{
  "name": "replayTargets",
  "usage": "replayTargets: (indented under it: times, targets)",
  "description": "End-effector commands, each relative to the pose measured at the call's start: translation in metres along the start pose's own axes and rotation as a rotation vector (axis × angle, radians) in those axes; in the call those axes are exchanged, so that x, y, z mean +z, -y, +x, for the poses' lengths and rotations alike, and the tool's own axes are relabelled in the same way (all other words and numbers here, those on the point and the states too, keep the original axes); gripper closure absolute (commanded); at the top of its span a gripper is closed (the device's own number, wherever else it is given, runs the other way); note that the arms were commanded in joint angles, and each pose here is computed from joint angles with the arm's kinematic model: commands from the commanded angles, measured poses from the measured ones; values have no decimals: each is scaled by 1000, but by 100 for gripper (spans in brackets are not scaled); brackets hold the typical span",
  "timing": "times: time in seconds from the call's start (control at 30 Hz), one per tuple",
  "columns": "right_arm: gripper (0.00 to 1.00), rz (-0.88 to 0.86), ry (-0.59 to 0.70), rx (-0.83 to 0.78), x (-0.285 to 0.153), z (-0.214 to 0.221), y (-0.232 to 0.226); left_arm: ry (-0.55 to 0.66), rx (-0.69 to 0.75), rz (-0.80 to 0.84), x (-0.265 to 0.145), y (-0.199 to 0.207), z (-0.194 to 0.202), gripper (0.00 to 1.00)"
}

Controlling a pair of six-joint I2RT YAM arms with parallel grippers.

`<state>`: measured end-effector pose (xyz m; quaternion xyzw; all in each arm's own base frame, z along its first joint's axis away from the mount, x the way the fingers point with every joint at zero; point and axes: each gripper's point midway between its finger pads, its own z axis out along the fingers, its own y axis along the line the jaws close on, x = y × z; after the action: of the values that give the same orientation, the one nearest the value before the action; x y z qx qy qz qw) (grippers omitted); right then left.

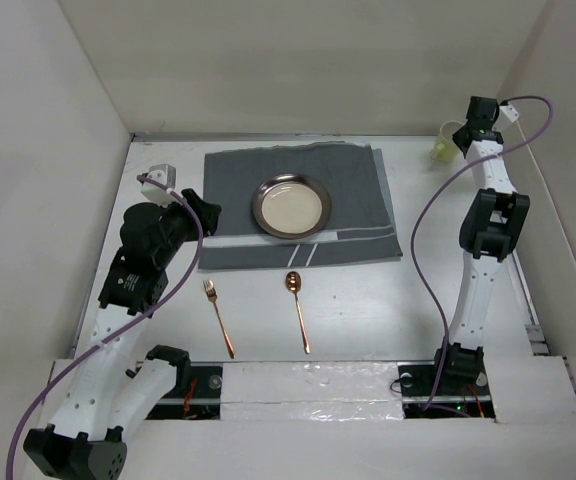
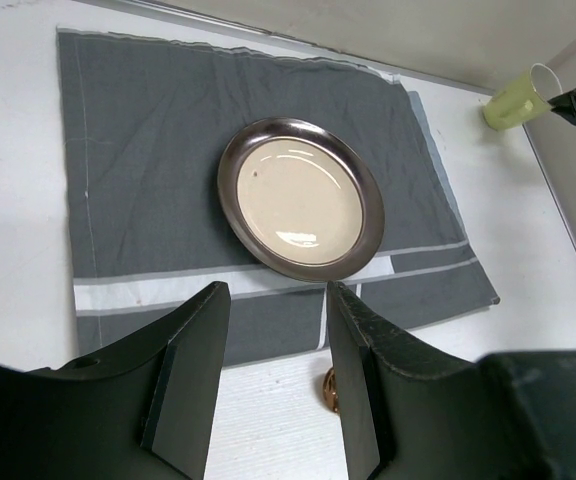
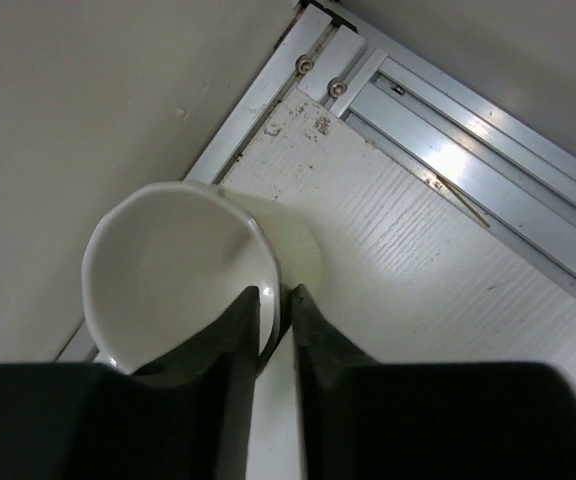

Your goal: Set the dinner table for one person

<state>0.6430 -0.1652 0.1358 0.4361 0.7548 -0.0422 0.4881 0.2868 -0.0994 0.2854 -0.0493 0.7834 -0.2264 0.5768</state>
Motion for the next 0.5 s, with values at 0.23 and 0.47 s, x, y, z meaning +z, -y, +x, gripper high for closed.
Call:
replayTargets:
  times: [0.23, 0.47]
  targets:
    - [100, -97, 51, 15, -18, -29, -12, 69, 19, 2, -5, 4, -20, 59]
    - [100, -237, 164, -52, -87, -72, -55, 72, 18, 4, -5, 4, -20, 59]
